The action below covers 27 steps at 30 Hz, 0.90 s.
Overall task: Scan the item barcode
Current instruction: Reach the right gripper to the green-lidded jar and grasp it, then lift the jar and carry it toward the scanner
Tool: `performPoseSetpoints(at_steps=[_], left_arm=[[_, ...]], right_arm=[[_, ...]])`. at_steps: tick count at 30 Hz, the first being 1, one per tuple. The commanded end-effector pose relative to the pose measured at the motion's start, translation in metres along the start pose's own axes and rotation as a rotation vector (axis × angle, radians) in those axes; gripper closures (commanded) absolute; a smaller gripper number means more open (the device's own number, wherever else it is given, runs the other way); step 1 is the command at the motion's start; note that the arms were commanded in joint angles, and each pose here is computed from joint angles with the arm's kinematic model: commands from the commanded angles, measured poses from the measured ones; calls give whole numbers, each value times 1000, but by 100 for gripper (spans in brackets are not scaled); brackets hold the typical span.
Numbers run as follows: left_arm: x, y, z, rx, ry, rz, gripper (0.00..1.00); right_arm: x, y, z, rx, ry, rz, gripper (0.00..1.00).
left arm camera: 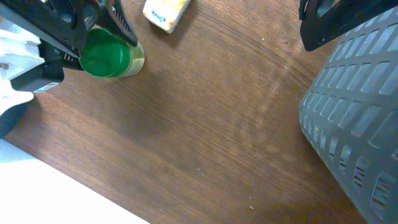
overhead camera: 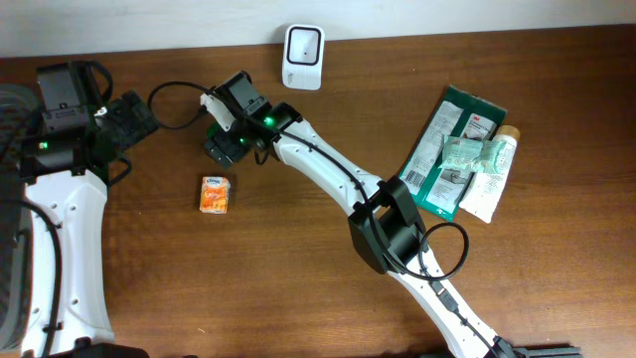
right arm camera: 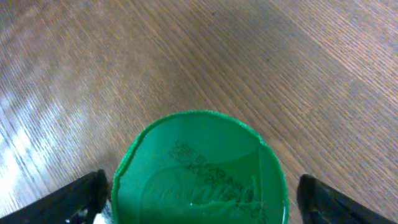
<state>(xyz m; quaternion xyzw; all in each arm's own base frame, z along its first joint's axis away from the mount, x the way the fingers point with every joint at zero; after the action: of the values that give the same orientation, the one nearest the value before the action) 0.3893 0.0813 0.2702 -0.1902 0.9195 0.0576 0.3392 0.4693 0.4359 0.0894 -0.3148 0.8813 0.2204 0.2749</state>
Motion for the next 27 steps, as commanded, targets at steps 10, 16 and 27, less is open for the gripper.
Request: performPoseSetpoints(at_steps=[10, 16, 27], left_arm=[[-7, -1, -9, 10, -30, 5, 1], [-7, -1, -9, 10, -30, 5, 1], [-7, -1, -9, 10, -30, 5, 1]], right_arm=[[14, 3, 24, -3, 15, -19, 30], [-9, -11, -11, 16, -23, 2, 42], [23, 2, -159, 109, 278, 74, 45]])
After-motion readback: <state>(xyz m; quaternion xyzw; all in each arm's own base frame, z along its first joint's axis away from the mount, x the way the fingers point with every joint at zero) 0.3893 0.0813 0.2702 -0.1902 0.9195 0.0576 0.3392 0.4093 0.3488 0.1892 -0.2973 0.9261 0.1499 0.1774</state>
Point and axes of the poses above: each gripper's point midway between its finger pads, its own z axis out along the fingers, its own y axis along the line the jaws close on, x = y × z, the point moved 3 cm from there along -z, back along the fingers, and after that the axes turned 9 degrees about z, right-handed, at the moved point
